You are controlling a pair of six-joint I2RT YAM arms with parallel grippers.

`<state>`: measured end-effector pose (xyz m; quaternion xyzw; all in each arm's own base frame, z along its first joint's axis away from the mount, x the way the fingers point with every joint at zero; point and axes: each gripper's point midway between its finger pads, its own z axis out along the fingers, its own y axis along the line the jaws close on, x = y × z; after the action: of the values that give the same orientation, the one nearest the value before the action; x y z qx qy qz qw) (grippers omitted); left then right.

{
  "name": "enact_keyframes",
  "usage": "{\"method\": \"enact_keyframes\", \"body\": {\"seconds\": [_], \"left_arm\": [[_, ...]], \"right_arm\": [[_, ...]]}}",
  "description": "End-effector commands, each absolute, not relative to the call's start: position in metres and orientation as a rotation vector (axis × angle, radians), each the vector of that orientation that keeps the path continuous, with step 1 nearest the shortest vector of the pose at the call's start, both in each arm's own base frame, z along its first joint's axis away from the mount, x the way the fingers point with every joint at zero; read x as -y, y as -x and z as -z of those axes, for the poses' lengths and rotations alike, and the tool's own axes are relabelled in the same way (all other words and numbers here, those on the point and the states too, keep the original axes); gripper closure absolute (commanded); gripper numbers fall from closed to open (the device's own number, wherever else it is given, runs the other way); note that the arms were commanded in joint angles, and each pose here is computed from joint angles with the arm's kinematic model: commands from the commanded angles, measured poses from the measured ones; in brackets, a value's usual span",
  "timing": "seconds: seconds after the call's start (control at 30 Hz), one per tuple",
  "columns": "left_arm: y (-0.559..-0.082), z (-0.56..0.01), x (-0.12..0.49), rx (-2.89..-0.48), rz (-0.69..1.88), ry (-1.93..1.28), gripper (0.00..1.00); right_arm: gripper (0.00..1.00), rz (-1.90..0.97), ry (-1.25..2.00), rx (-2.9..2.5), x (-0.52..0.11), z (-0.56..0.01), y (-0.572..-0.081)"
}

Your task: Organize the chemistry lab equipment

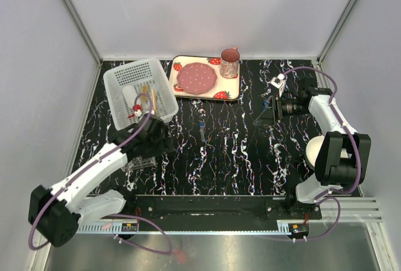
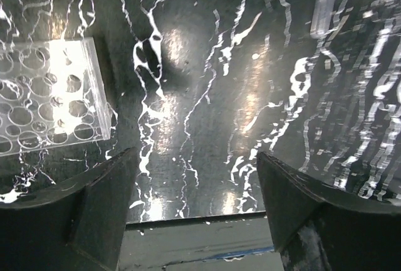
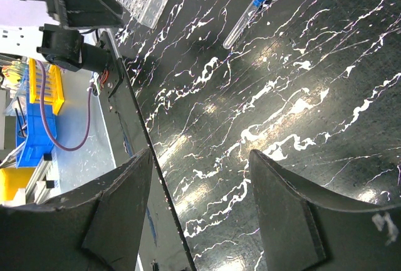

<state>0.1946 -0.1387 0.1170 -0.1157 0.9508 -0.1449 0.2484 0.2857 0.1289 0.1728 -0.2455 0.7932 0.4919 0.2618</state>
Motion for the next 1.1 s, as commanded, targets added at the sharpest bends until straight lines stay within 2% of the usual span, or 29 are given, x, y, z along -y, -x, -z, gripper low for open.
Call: {"method": "enact_keyframes", "body": {"seconds": [0.0,0.07,0.17,0.2,0.33,1.07], "left_arm": [[-0.204,-0.098,0.134,-2.564,0.200,0.444,0.26],[-0.206,-0.088,0.129,-2.573,0.104,0.481,0.37],[-0.212,-0.084,0.129,-2.568,0.046,0.497,0.40],[-0.216,-0.085,0.126,-2.547,0.017,0.495,0.45],[-0.222,-0.087,0.118,-2.508,-0.050,0.511,0.51],[-0.227,-0.061,0.091,-2.495,-0.244,0.543,0.53]], "right_arm": [[0.30,-1.312,0.702,-2.081,-0.129,-0.188,-0.291],[0.31,-1.310,0.702,-2.085,-0.128,-0.187,-0.292],[0.31,-1.313,0.700,-2.088,-0.128,-0.186,-0.292],[0.31,-1.314,0.697,-2.092,-0.128,-0.185,-0.292],[0.31,-1.313,0.699,-2.094,-0.128,-0.184,-0.293],[0.30,-1.327,0.694,-2.104,-0.128,-0.181,-0.292]]}}
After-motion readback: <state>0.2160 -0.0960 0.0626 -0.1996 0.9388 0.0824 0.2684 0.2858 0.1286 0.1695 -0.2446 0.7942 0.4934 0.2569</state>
